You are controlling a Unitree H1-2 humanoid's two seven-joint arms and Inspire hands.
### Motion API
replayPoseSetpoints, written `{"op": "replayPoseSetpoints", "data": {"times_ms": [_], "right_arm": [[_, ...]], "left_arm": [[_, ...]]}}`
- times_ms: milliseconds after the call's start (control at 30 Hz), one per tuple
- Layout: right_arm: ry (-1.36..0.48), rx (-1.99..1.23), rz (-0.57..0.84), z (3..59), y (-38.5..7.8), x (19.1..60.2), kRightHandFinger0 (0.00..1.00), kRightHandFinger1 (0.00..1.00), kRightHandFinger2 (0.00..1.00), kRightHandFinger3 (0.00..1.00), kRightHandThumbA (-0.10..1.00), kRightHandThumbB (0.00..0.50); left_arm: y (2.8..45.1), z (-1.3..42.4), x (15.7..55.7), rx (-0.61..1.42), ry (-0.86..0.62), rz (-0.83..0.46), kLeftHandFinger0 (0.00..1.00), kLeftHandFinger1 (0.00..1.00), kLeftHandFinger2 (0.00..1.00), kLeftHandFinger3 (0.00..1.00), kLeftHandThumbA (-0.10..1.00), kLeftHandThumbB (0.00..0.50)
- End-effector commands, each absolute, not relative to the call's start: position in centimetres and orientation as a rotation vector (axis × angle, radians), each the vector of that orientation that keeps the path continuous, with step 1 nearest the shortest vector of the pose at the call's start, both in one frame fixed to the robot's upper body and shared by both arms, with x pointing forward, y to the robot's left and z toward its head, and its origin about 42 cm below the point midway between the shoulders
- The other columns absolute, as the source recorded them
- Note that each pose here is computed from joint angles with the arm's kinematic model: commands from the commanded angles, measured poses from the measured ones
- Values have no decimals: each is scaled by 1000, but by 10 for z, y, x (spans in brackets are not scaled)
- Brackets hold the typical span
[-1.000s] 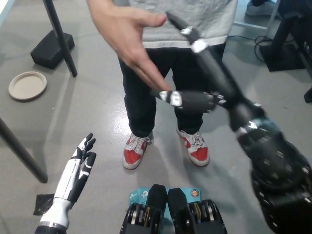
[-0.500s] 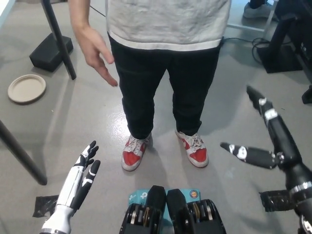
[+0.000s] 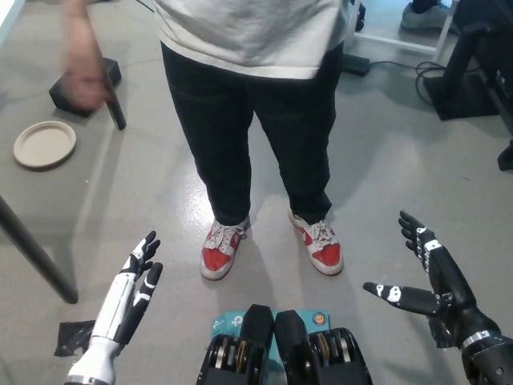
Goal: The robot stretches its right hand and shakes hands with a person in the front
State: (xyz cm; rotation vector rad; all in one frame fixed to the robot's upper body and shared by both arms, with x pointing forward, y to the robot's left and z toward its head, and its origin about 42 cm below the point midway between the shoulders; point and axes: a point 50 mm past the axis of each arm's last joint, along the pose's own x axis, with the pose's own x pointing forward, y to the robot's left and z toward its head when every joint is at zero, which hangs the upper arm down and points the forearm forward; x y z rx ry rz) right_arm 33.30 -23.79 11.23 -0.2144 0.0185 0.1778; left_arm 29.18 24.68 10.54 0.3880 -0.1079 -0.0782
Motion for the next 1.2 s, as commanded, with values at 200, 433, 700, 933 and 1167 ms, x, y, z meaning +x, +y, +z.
{"op": "replayPoseSetpoints", "data": {"times_ms": [200, 433, 700, 933, 1167], "right_arm": [[-107, -203, 191, 132, -235, 343, 1000, 1000, 1000, 1000, 1000, 298], [-118, -215, 216, 136, -230, 345, 1000, 1000, 1000, 1000, 1000, 299], [-129, -206, 228, 135, -229, 345, 1000, 1000, 1000, 1000, 1000, 288], [-146, -177, 244, 132, -229, 343, 1000, 1000, 1000, 1000, 1000, 274], [-151, -178, 243, 132, -229, 345, 1000, 1000, 1000, 1000, 1000, 289]], "left_arm": [[252, 120, 301, 366, -171, -61, 1000, 1000, 1000, 1000, 1000, 37], [253, 120, 300, 368, -174, -54, 1000, 1000, 1000, 1000, 1000, 33], [252, 120, 299, 363, -168, -56, 1000, 1000, 1000, 1000, 1000, 21], [252, 120, 299, 372, -172, -54, 1000, 1000, 1000, 1000, 1000, 27], [252, 121, 301, 365, -173, -53, 1000, 1000, 1000, 1000, 1000, 18]]}}
